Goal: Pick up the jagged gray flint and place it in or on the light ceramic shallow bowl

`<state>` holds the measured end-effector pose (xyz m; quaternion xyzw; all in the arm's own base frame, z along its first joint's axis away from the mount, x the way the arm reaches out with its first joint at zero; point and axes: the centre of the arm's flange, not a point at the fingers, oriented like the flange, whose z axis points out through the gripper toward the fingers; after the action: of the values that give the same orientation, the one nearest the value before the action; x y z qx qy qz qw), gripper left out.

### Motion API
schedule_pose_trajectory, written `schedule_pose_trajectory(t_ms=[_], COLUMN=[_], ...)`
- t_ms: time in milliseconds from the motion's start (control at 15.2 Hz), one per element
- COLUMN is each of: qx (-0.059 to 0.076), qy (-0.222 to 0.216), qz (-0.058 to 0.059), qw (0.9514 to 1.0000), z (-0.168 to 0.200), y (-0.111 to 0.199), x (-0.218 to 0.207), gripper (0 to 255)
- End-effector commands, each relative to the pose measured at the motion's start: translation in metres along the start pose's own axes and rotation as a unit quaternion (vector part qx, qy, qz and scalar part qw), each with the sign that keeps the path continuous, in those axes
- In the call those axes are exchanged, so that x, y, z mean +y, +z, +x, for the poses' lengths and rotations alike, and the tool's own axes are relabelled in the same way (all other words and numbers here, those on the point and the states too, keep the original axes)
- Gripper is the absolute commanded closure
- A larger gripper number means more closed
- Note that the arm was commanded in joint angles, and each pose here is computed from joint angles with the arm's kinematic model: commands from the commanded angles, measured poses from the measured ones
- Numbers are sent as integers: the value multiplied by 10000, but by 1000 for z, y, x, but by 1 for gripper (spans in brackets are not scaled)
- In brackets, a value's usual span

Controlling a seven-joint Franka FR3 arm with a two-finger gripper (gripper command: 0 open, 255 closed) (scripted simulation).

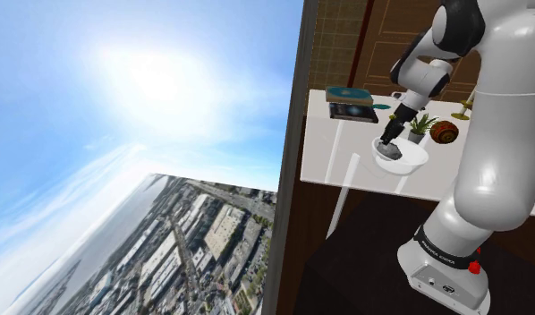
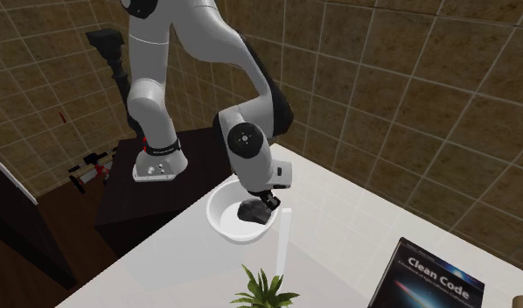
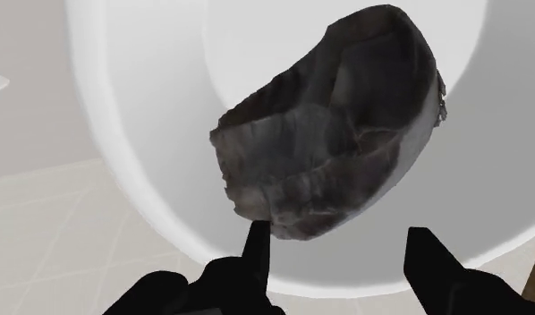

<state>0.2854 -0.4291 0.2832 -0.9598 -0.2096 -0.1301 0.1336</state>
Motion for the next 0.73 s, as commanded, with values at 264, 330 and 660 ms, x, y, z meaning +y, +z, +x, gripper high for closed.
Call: schedule_pose_trajectory(t_ms=[264,330,660], qx=[-615,-615,-1191], qy=[-85,-85,-1374], qz=[511,511,-894], qw=[9968,9968,9793], z=[10,11,17], y=[17,12,3], x=[-39,-40,-76], gripper=[255,255,0])
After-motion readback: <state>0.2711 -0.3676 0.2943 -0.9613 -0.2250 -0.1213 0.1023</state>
